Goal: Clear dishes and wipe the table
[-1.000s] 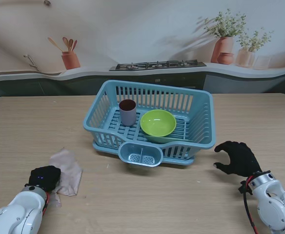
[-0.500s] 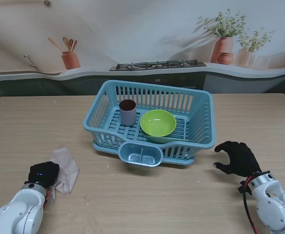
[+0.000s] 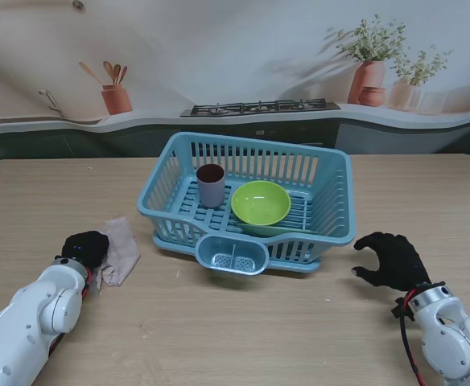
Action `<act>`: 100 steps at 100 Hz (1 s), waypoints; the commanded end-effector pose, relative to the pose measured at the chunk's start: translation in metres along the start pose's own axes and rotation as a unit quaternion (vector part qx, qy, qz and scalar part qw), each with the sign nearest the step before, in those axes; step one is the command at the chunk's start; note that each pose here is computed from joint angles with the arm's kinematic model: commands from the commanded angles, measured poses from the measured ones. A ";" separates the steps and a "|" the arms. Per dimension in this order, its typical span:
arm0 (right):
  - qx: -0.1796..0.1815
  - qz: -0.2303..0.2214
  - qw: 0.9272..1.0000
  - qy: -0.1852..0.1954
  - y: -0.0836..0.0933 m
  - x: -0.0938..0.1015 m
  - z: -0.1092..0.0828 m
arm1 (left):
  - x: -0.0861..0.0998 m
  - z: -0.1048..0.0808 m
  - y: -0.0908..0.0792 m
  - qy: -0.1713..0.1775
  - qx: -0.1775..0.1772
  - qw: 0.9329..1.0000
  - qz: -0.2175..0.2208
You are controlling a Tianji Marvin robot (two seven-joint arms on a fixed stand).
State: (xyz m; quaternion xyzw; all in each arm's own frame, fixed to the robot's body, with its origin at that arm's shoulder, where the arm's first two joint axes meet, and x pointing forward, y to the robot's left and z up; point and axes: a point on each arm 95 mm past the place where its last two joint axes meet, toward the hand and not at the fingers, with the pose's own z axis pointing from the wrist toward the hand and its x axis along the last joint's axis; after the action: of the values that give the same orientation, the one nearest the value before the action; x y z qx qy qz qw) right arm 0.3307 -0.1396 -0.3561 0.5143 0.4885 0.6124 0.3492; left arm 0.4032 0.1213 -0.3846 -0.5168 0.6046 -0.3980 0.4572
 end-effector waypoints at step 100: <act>0.008 0.001 1.000 -0.004 -0.006 -0.001 0.000 | -0.002 -0.102 0.035 -0.049 -0.028 0.998 0.018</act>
State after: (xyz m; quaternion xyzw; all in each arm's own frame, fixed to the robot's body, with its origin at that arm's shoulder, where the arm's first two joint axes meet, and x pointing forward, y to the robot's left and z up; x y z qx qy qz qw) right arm 0.3316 -0.1407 -0.3595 0.5188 0.4843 0.6093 0.3537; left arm 0.3013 0.1283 -0.3809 -0.5282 0.5944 -0.3538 0.4925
